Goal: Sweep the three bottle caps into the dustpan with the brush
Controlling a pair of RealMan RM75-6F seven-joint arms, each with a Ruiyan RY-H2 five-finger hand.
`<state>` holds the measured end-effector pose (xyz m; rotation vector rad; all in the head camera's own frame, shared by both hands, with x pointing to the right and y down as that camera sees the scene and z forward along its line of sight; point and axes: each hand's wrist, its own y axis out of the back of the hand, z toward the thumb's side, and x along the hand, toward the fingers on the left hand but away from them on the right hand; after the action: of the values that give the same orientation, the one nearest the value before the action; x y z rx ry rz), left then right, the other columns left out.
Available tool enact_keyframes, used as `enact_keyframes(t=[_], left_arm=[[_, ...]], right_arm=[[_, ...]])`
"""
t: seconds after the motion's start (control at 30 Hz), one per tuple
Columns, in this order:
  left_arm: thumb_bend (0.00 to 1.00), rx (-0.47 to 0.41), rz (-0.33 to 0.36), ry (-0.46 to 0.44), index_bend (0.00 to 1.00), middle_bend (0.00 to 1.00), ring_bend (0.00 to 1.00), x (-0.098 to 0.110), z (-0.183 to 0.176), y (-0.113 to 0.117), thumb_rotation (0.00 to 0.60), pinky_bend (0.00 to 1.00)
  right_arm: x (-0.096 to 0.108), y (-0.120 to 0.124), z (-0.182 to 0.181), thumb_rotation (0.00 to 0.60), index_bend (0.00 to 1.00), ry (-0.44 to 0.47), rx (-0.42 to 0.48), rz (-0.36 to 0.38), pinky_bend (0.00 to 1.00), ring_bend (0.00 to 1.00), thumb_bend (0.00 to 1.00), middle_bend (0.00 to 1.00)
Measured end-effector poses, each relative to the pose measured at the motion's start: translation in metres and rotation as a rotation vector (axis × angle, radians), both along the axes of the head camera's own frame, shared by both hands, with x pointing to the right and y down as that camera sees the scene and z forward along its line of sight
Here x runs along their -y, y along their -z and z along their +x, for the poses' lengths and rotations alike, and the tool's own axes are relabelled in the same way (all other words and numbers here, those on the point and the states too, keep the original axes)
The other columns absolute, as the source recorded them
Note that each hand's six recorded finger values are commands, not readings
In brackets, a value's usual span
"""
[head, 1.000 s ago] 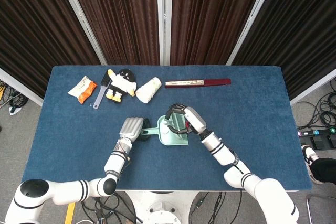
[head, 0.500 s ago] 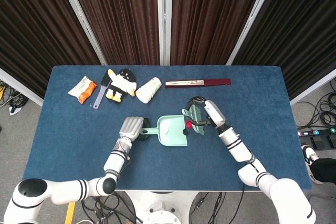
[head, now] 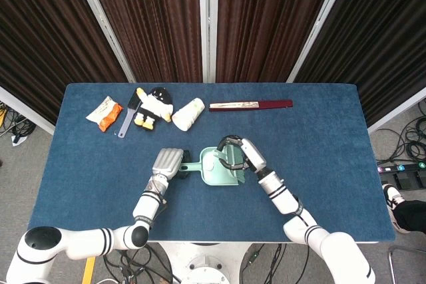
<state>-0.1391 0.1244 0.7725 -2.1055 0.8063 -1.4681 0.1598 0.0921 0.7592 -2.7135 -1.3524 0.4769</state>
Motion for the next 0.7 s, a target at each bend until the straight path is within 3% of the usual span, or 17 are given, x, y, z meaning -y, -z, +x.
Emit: enact_keyframes(t=[0.43, 0.7], left_arm=[[0.40, -0.021, -0.016, 0.007, 0.64, 0.60, 0.50, -0.006, -0.002, 0.003, 0.600, 0.48], [0.40, -0.043, -0.010, 0.012, 0.64, 0.60, 0.50, -0.001, 0.001, 0.008, 0.600, 0.48]], right_arm=[[0.004, 0.021, -0.008, 0.600, 0.81, -0.036, 0.159, 0.009, 0.25, 0.35, 0.59, 0.64], [0.005, 0.016, 0.017, 0.600, 0.81, -0.008, 0.065, 0.007, 0.25, 0.35, 0.59, 0.64]])
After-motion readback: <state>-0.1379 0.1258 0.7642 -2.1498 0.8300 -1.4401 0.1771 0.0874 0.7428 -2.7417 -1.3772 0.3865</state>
